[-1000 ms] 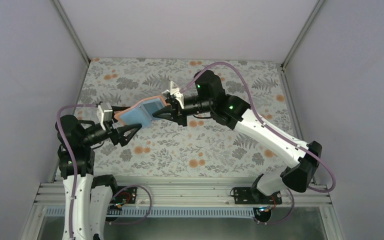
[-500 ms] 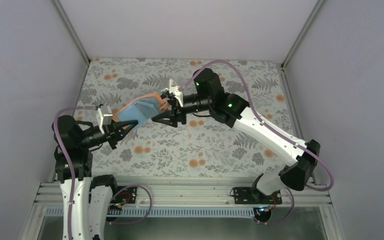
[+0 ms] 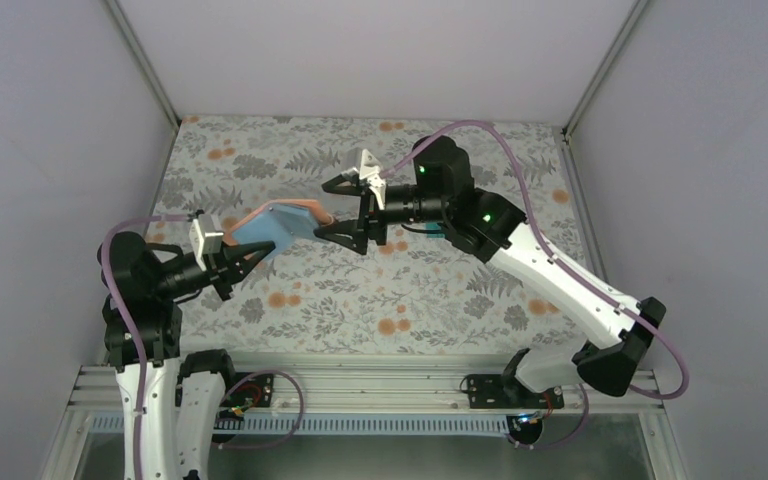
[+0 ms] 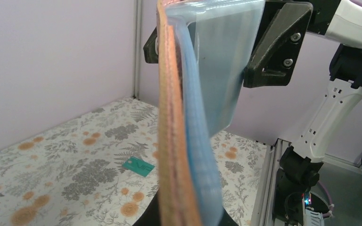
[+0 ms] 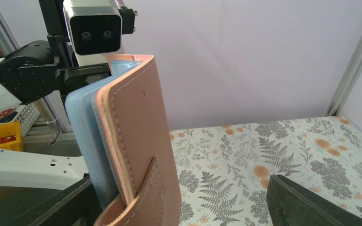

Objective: Take the credit cards out of the card holder

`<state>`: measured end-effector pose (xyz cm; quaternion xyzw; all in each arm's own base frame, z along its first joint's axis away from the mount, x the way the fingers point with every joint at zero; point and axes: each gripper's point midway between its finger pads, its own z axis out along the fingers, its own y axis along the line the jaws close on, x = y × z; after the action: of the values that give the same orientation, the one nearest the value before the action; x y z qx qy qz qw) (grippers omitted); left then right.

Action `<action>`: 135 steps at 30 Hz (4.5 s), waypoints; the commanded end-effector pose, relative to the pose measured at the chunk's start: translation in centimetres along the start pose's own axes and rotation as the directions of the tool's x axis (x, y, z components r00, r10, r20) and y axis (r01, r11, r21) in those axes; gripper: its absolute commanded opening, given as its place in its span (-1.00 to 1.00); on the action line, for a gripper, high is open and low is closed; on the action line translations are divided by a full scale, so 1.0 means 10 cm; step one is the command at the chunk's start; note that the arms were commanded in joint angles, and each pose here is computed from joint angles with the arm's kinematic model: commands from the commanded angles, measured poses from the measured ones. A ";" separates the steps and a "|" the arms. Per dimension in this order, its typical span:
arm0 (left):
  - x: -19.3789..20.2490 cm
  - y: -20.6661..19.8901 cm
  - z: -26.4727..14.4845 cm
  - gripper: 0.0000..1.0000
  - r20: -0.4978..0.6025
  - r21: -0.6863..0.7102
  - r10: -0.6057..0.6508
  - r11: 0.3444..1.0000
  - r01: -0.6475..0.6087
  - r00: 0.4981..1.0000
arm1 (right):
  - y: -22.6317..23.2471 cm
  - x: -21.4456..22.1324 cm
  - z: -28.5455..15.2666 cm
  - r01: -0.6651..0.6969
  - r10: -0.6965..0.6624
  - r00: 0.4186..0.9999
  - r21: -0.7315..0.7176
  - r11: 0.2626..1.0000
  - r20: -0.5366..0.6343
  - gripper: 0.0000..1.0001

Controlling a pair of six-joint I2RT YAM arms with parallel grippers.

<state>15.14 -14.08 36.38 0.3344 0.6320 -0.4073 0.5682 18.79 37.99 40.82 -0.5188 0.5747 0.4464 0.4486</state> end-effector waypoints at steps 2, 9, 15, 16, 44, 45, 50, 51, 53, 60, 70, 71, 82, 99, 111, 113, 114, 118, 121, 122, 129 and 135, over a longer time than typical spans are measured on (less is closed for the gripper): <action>-0.05 0.02 0.00 -0.95 0.006 -0.004 0.019 1.000 -0.019 1.000 | 0.04 -0.04 -0.11 0.032 -0.032 0.999 0.016 0.999 0.014 0.78; -0.06 0.15 0.00 -0.95 0.025 -0.081 -0.039 0.996 0.041 0.999 | 0.05 0.06 0.06 -0.022 0.023 1.000 0.003 1.000 -0.012 0.80; 0.00 0.40 -0.03 -0.95 0.029 -0.211 -0.187 0.959 0.189 0.982 | -0.01 0.01 0.24 -0.079 0.078 0.997 0.043 0.996 0.030 0.77; 0.01 0.45 -0.04 -0.95 0.026 -0.235 -0.207 0.950 0.207 0.978 | -0.01 0.03 0.28 -0.080 0.079 0.996 0.055 0.995 0.032 0.77; 0.20 0.87 -0.05 -0.95 0.085 -0.346 -0.390 0.851 0.394 0.917 | -0.65 0.33 1.15 -0.111 0.143 0.988 0.398 0.911 -0.052 0.95; 0.20 0.88 -0.05 -0.95 0.083 -0.350 -0.391 0.850 0.394 0.917 | -0.61 0.32 1.17 -0.107 0.138 0.989 0.375 0.921 -0.057 0.98; 0.22 0.89 -0.05 -0.95 0.084 -0.353 -0.388 0.850 0.392 0.918 | -0.34 0.28 1.23 -0.061 0.079 0.994 0.234 0.970 -0.071 0.99; 0.23 0.89 -0.05 -0.95 0.084 -0.349 -0.392 0.849 0.396 0.916 | -0.37 0.28 1.23 -0.062 0.083 0.994 0.252 0.966 -0.072 0.99; 0.24 0.89 -0.05 -0.95 0.081 -0.352 -0.394 0.848 0.397 0.915 | -0.43 0.29 1.22 -0.065 0.089 0.993 0.278 0.959 -0.075 0.99; 0.27 0.88 -0.05 -0.95 0.080 -0.353 -0.397 0.847 0.399 0.914 | -0.55 0.27 1.16 -0.085 0.110 0.992 0.326 0.942 -0.057 0.68; 0.36 0.79 -0.02 -0.95 0.060 -0.307 -0.387 0.870 0.386 0.920 | -0.90 0.24 0.87 -0.168 0.185 0.983 0.416 0.893 0.001 0.40; 0.35 0.79 -0.02 -0.95 0.057 -0.305 -0.379 0.874 0.378 0.924 | -0.93 0.24 0.84 -0.170 0.187 0.982 0.429 0.887 0.002 0.39; 0.38 0.78 -0.01 -0.95 0.054 -0.292 -0.361 0.886 0.361 0.931 | -1.06 0.42 0.81 -0.179 0.218 0.976 0.472 0.863 -0.028 0.42; 0.31 0.72 -0.01 -0.95 -0.006 -0.278 -0.179 0.945 0.171 0.984 | -0.72 0.56 0.98 -0.071 0.113 0.983 0.270 0.960 -0.143 0.64; 0.25 0.64 0.03 -0.94 0.009 -0.208 -0.070 0.976 0.070 0.998 | -0.35 0.46 1.00 -0.006 0.024 0.992 0.141 0.990 -0.127 0.62; 0.23 0.61 0.04 -0.94 0.017 -0.185 -0.061 0.981 0.063 0.998 | -0.21 0.41 1.01 0.004 0.004 0.993 0.068 0.998 -0.117 0.62; 0.21 0.57 0.04 -0.94 0.015 -0.169 -0.048 0.984 0.050 0.999 | -0.12 0.26 0.91 0.018 -0.014 0.997 0.047 0.999 -0.082 0.61; 0.21 0.42 0.05 -0.95 -0.011 -0.105 0.020 0.994 -0.021 1.000 | 0.07 0.07 0.61 0.058 -0.058 0.998 -0.031 0.998 -0.008 0.58; 0.22 0.35 0.05 -0.95 -0.009 -0.060 0.010 0.998 -0.011 1.000 | 0.14 0.03 0.47 0.049 -0.048 0.999 -0.074 0.996 0.009 0.40; 0.21 0.32 0.06 -0.95 -0.005 -0.045 0.006 0.999 -0.006 1.000 | 0.21 0.03 0.45 0.047 -0.046 0.999 -0.116 0.992 0.010 0.38; 0.15 0.17 0.04 -0.95 -0.003 0.015 0.035 0.999 -0.035 0.999 | 0.30 0.01 0.47 -0.025 0.021 1.000 -0.253 0.967 -0.017 0.26; 0.13 0.09 0.03 -0.95 -0.005 0.042 0.066 0.997 -0.066 0.998 | 0.12 0.11 0.56 -0.102 0.091 0.994 -0.210 0.972 -0.059 0.06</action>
<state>17.39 -13.46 33.53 0.3235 0.6461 -0.4071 0.5587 17.32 43.30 38.38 -0.5590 0.5445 0.5055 0.3681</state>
